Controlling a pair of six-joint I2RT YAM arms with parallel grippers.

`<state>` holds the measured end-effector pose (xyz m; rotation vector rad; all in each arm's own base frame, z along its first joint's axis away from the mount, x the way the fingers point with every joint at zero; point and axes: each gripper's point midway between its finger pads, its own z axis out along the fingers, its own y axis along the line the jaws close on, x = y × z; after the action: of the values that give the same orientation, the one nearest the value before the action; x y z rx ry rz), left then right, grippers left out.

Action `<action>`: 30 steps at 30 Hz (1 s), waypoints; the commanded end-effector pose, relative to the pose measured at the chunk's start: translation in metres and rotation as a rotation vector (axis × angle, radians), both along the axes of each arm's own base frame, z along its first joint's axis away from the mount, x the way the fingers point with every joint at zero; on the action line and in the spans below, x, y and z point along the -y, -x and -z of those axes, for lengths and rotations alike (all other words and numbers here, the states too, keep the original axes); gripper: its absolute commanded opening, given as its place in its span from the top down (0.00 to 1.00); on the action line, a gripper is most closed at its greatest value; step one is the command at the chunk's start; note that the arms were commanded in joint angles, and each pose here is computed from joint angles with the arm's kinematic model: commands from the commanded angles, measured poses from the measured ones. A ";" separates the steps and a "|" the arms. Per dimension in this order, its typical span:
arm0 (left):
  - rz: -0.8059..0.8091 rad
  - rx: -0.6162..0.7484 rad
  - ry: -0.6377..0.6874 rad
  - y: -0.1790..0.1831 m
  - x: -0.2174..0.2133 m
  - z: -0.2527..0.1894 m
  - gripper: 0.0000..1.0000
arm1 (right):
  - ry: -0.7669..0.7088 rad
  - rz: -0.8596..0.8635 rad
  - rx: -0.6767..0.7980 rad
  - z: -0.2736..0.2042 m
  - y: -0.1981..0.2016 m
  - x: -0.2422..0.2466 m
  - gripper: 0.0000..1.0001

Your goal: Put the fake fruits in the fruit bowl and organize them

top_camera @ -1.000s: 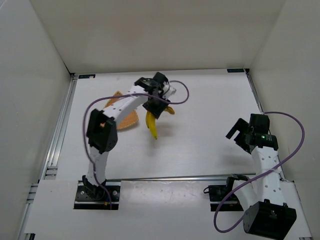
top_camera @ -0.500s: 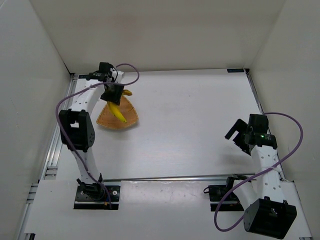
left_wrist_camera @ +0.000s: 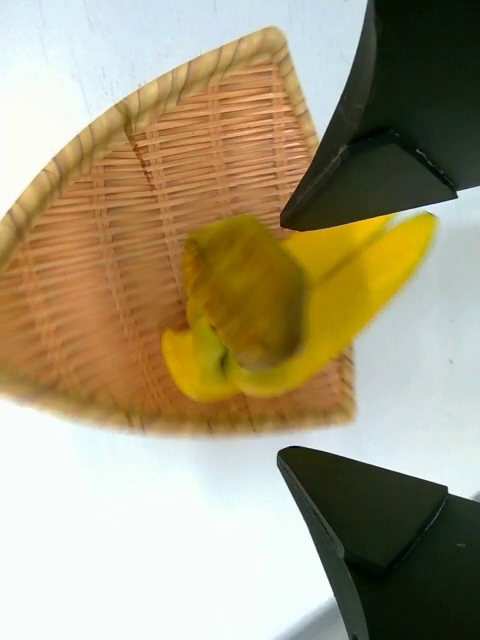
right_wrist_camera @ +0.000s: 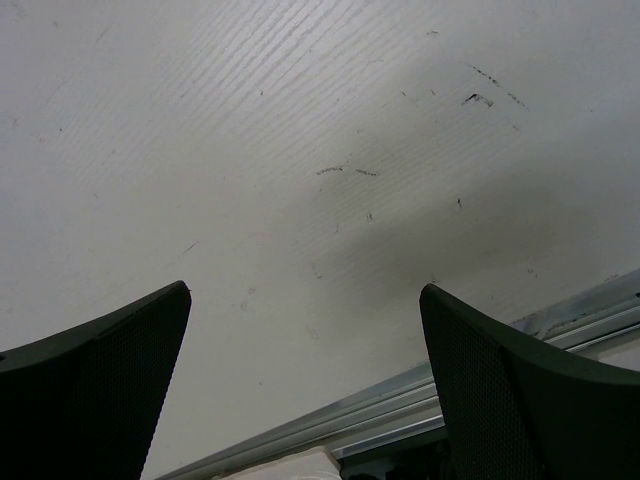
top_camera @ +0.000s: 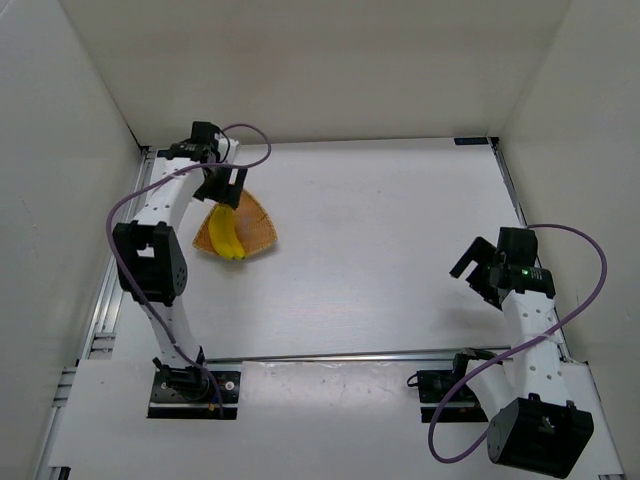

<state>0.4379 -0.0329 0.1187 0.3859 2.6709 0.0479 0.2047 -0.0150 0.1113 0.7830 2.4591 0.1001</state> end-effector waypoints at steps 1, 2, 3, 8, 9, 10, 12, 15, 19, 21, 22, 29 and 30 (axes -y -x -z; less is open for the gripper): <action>-0.071 0.269 -0.038 0.001 -0.021 -0.113 0.00 | 0.019 -0.015 0.063 -0.020 -0.011 0.002 0.01; -0.081 0.312 -0.046 0.004 -0.024 -0.131 0.00 | 0.019 -0.015 0.063 -0.020 -0.011 0.002 0.01; -0.104 0.384 -0.050 0.015 -0.033 -0.160 0.00 | 0.019 -0.015 0.063 -0.020 -0.011 0.002 0.01; -0.288 0.395 -0.212 0.057 -0.110 -0.160 0.00 | 0.010 -0.020 0.054 -0.016 -0.009 0.000 0.01; -0.311 0.374 -0.239 0.067 -0.121 -0.151 0.00 | 0.010 -0.020 0.054 -0.016 -0.009 0.000 0.01; -0.339 0.337 -0.254 0.076 -0.133 -0.137 0.00 | 0.010 -0.020 0.052 -0.013 -0.009 0.000 0.01; -0.381 0.192 -0.245 0.110 -0.154 -0.084 0.00 | 0.001 -0.025 0.044 -0.010 -0.008 -0.002 0.01; -0.429 0.124 -0.158 0.152 -0.168 -0.047 0.00 | -0.001 -0.025 0.034 -0.004 -0.006 -0.003 0.01; -0.521 0.066 -0.109 0.191 -0.184 -0.015 0.00 | -0.001 -0.025 0.035 0.001 -0.007 -0.002 0.01; -0.576 0.063 -0.093 0.203 -0.194 -0.010 0.00 | -0.003 -0.025 0.025 0.003 -0.007 -0.002 0.01; -0.587 0.052 -0.077 0.207 -0.195 -0.005 0.00 | -0.010 -0.030 0.026 0.003 -0.007 -0.004 0.01; -0.637 0.050 -0.031 0.219 -0.198 -0.001 0.00 | -0.009 -0.030 0.033 0.001 -0.011 -0.003 0.01; -0.641 0.066 -0.023 0.215 -0.198 -0.005 0.00 | -0.009 -0.030 0.033 0.001 -0.011 -0.003 0.01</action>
<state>0.2150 0.1699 0.1134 -0.4764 2.6787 0.3285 0.2080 -0.0133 0.1056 0.7791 2.4620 0.1157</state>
